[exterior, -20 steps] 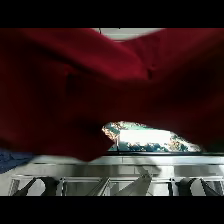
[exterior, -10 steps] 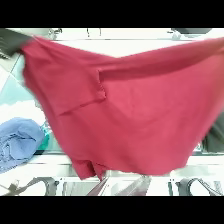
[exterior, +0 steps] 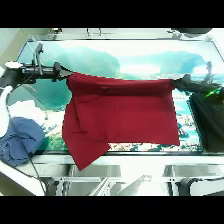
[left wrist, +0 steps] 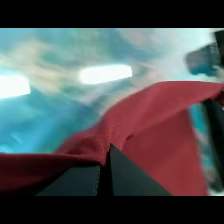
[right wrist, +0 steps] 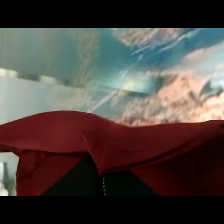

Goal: Fold the shirts.

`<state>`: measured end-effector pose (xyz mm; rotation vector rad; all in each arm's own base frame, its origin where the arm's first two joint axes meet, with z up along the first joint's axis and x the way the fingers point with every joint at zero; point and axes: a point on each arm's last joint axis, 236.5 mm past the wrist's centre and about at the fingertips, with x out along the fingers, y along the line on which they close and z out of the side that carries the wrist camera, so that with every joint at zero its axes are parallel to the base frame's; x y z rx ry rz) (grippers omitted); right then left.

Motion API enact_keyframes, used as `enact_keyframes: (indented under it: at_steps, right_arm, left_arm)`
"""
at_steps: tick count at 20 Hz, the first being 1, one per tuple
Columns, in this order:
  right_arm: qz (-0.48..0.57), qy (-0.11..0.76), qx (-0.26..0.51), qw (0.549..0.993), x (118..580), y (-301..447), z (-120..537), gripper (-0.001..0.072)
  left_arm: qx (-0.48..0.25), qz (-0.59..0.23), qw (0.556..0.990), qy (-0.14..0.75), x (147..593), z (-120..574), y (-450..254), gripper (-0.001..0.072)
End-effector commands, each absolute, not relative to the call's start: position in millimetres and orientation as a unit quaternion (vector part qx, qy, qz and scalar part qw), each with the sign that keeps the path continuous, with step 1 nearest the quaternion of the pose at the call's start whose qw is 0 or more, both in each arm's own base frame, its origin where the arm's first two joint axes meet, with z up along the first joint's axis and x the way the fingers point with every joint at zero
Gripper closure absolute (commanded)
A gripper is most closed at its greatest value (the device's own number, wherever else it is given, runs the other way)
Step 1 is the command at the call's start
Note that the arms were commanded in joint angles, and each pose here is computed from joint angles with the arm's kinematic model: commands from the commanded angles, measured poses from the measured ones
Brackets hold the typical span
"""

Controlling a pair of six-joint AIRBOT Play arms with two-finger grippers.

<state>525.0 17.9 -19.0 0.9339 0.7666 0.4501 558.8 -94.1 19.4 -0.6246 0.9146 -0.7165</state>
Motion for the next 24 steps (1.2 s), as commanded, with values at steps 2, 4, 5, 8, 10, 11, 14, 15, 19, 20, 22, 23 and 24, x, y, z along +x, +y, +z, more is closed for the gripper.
enact_keyframes:
  at_steps: [2,4,5,8,10,11,14,15,19,20,22,23,24]
  right_arm:
    - [0.202,0.312,0.470,0.800,571,5,-56,0.0697]
    - [0.207,0.302,0.466,0.805,585,0,-52,0.0697]
    - [0.208,0.297,0.465,0.808,589,-2,-49,0.0697]
    - [0.213,0.278,0.455,0.818,599,-12,-32,0.0697]
    - [0.227,0.267,0.451,0.821,601,-16,-17,0.0697]
    - [0.233,0.265,0.447,0.822,600,-18,-14,0.0697]
    - [0.222,0.306,0.433,0.818,589,-24,-32,0.0697]
    - [0.217,0.330,0.420,0.817,583,-24,-43,0.0697]
    - [0.203,0.386,0.384,0.813,567,-25,-70,0.0697]
    - [0.203,0.391,0.379,0.814,565,-25,-73,0.0697]
    - [0.207,0.400,0.373,0.812,561,-24,-76,0.0697]
    - [0.214,0.403,0.372,0.808,558,-21,-75,0.0697]
    - [0.224,0.407,0.374,0.802,555,-16,-73,0.0697]
  left_arm:
    - [-0.260,-0.327,0.816,0.399,607,-10,-84,0.0676]
    - [-0.251,-0.332,0.821,0.391,617,-8,-83,0.0676]
    - [-0.247,-0.334,0.822,0.389,619,-8,-82,0.0676]
    - [-0.244,-0.334,0.825,0.385,621,-7,-82,0.0676]
    - [-0.238,-0.339,0.826,0.382,620,-2,-83,0.0677]
    - [-0.236,-0.341,0.827,0.380,619,1,-82,0.0677]
    - [-0.230,-0.349,0.824,0.384,615,1,-85,0.0677]
    - [-0.229,-0.352,0.821,0.387,612,-3,-86,0.0676]
    - [-0.225,-0.358,0.809,0.408,600,-23,-88,0.0682]
    - [-0.208,-0.354,0.809,0.421,596,-30,-85,0.0694]
    - [-0.183,-0.360,0.795,0.452,581,-43,-82,0.0693]
    - [-0.173,-0.365,0.786,0.468,573,-48,-82,0.0694]
    - [-0.166,-0.365,0.777,0.486,564,-54,-80,0.0694]
